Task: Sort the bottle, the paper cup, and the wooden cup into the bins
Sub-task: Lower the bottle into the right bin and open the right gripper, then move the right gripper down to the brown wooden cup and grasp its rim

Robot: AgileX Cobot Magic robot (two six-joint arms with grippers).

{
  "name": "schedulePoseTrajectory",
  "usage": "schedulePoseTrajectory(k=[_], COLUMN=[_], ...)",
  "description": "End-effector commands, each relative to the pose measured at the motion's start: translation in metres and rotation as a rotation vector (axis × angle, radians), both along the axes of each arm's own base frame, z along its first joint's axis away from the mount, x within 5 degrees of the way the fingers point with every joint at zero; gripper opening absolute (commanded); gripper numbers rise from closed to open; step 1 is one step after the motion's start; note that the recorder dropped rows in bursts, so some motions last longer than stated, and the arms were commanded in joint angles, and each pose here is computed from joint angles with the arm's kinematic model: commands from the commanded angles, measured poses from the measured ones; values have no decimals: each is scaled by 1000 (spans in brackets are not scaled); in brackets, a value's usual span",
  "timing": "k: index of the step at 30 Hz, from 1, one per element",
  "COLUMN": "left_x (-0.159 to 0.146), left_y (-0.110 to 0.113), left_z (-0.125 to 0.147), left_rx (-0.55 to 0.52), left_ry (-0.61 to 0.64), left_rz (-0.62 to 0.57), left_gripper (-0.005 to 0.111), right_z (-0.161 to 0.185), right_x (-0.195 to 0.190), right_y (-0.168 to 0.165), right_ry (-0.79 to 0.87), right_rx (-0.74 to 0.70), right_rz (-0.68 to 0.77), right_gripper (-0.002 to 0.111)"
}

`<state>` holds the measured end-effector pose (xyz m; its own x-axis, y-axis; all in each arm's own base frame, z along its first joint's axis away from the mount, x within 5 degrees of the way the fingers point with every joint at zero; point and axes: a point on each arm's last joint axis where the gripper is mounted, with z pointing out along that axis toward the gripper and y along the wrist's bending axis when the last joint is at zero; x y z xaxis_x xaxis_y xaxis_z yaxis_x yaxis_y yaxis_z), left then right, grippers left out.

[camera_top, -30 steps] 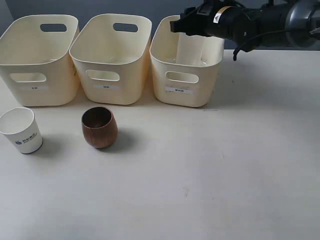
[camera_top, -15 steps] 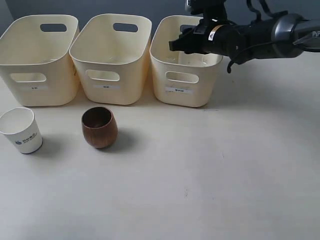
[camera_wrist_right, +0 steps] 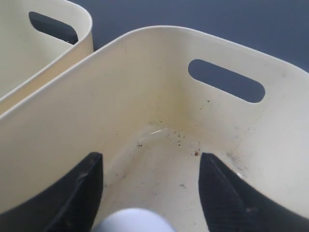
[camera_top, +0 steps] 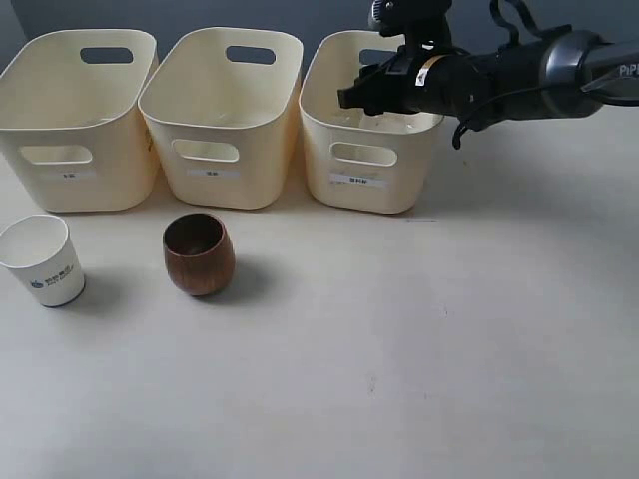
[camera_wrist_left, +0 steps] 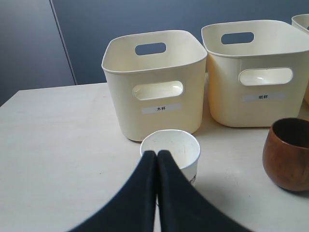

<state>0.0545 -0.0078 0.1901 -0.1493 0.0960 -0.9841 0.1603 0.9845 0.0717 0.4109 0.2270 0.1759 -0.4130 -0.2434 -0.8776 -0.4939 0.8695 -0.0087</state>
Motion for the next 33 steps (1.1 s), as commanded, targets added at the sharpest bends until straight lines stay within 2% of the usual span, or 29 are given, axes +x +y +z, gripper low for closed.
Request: schedulePoseTrajectory(k=[1,6,12,15,22,26,28,33], left_x=[0,0,0,0,0,0,0,0], left_y=[0,0,0,0,0,0,0,0], left_z=[1,1,1,1,1,1,1,1], left_rx=[-3,-3,-3,-3,-3,-3,-3,-3], left_ry=[-12,-12,-12,-12,-12,-12,-12,-12], left_rz=[-3,-3,-3,-3,-3,-3,-3,-3], left_gripper=[0,0,0,0,0,0,0,0], right_z=[5,26,70,91,122,119,114,107], right_x=[3,0,-10,-23,-82,-120,-136,-161], right_y=[-2,-3,-5,-2,44,75,87,101], right_ry=[-18,-76,-145,-177,-300,-309,-277,-176], right_rx=[7,24,49,11,-298,-434,-465,-421], right_rz=[-3,7,16,59,337,500,575,727], right_gripper=[57,57,57,57,57,57,57,56])
